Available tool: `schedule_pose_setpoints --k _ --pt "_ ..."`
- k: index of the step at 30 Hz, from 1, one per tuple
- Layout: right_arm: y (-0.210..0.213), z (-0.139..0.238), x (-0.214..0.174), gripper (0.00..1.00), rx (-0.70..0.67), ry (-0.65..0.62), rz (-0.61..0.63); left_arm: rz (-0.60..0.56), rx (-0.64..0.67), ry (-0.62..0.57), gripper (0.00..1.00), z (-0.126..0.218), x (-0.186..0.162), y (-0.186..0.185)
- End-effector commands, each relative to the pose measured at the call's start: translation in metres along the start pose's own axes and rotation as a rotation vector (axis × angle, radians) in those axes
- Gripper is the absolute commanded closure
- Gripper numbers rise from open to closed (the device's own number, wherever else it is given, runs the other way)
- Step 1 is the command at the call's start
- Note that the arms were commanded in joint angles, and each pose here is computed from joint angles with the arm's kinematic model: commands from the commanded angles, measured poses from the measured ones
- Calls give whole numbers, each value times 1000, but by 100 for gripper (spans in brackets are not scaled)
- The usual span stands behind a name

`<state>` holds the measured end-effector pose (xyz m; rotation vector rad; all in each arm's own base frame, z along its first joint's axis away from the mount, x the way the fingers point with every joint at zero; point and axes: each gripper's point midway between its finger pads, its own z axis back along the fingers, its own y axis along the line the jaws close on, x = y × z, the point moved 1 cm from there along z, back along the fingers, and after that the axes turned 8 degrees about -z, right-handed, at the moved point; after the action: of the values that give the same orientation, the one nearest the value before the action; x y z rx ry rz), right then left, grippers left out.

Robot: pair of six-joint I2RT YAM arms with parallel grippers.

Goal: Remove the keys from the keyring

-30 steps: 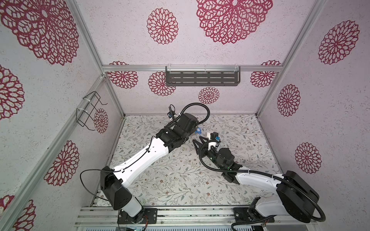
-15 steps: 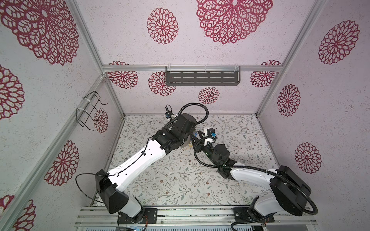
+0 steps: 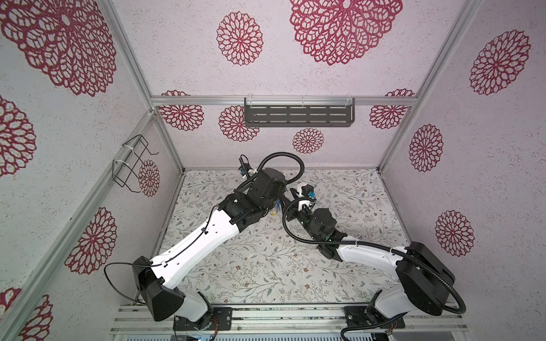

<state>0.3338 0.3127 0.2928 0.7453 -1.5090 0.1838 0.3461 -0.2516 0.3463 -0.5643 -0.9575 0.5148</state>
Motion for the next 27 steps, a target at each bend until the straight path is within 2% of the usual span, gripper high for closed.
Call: schedule_pose_setpoints --k 1,4,6,12,18,24,25,26,27 --pt "8 -3 25 38 5 -63 12 16 -49 -37 100 13 11 -10" --pt "8 -6 25 39 3 -60 18 17 -56 -38 100 14 13 -12" --pt "9 -8 26 44 4 -57 26 18 -62 -39 100 16 14 -13" --pt "7 -6 30 84 -15 -58 43 2 -46 -50 100 15 14 -9" --pt "6 7 34 100 -16 -29 62 -36 -16 -64 100 11 13 -3" --pt "5 25 28 100 14 19 70 -47 -4 -83 100 12 19 1" --pt "8 27 26 96 37 24 68 -43 -4 -84 100 13 20 2" --pt "11 28 23 78 62 33 68 -34 -10 -85 100 14 20 1" --pt "14 27 20 67 82 44 68 -28 -16 -87 100 14 21 0"
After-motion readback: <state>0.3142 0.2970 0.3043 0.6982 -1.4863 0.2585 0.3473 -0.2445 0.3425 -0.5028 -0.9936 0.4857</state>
